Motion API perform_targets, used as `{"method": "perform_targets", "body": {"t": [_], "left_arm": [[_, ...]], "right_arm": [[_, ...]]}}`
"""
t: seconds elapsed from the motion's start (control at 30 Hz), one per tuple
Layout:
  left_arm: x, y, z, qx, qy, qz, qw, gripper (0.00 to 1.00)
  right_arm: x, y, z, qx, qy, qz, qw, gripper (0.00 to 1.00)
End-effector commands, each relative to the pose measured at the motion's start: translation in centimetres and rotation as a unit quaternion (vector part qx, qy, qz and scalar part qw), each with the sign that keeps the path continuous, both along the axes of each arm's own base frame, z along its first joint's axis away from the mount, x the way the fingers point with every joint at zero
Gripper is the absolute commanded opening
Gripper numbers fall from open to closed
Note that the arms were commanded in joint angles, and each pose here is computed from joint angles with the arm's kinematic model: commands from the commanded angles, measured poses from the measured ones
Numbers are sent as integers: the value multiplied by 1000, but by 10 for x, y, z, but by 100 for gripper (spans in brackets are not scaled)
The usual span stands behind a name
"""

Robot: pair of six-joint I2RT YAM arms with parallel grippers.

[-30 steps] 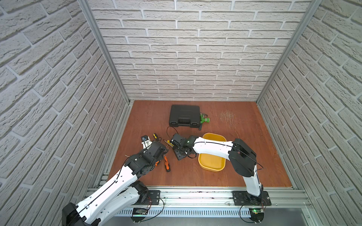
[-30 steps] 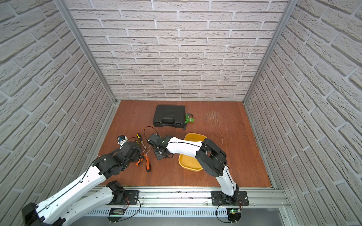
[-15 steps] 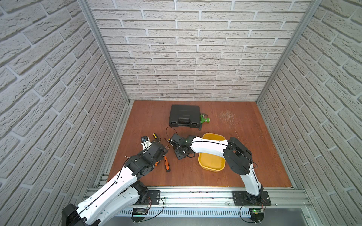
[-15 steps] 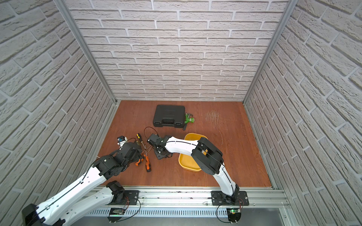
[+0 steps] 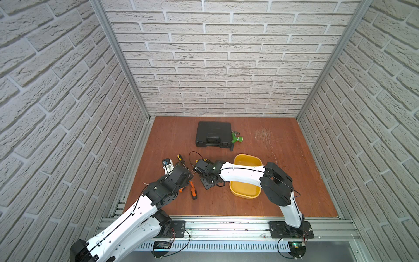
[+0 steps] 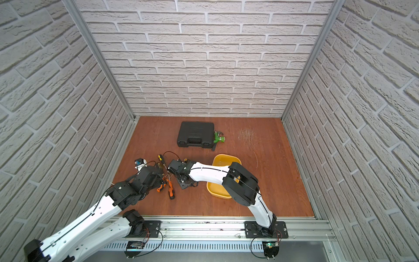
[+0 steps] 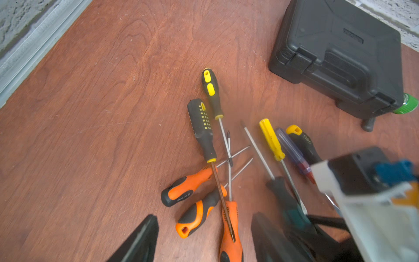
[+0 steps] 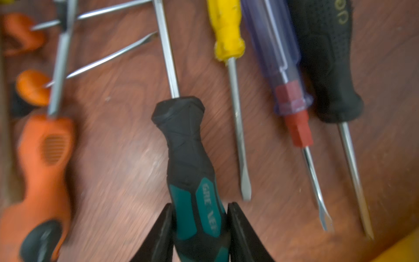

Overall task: Put the screwdriver on the desktop into the storage box
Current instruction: Pick up the screwdriver from the center of the board, then adjust the storage box at the center of the board.

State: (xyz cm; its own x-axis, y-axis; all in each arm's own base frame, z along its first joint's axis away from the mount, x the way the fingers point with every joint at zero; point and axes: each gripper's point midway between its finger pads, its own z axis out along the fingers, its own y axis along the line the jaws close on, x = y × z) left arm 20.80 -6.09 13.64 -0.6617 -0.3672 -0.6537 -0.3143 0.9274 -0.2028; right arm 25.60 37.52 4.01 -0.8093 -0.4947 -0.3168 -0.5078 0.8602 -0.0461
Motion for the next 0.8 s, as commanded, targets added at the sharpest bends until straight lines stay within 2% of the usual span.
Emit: {"method": "perform_targets", "body": {"t": [0.0,0.2,0.33,0.43,0.53,0.77], "left_arm": [[0,1,-2,0,0,0,1000,69],[1,0,1,3,-2,-7,1000,69],[2,-3,0,4,1,-14,1000,69],[3,-6,-2,4,6,-20,1000,68],[3,-7,-4,5,9,-20,1000,67],[1,-5,-3,5,8,-21,1000,67]], "right_arm": [[-1,-8,63,43,-52,-18,998,2],[-10,-55,117,97,-101,-96,985,3],[-12,-115,131,97,-142,-220,960,2],[-18,-146,122,121,-127,-302,937,2],[-20,-164,108,136,-110,-351,920,2],[-32,-180,74,134,-74,-391,908,2]]}}
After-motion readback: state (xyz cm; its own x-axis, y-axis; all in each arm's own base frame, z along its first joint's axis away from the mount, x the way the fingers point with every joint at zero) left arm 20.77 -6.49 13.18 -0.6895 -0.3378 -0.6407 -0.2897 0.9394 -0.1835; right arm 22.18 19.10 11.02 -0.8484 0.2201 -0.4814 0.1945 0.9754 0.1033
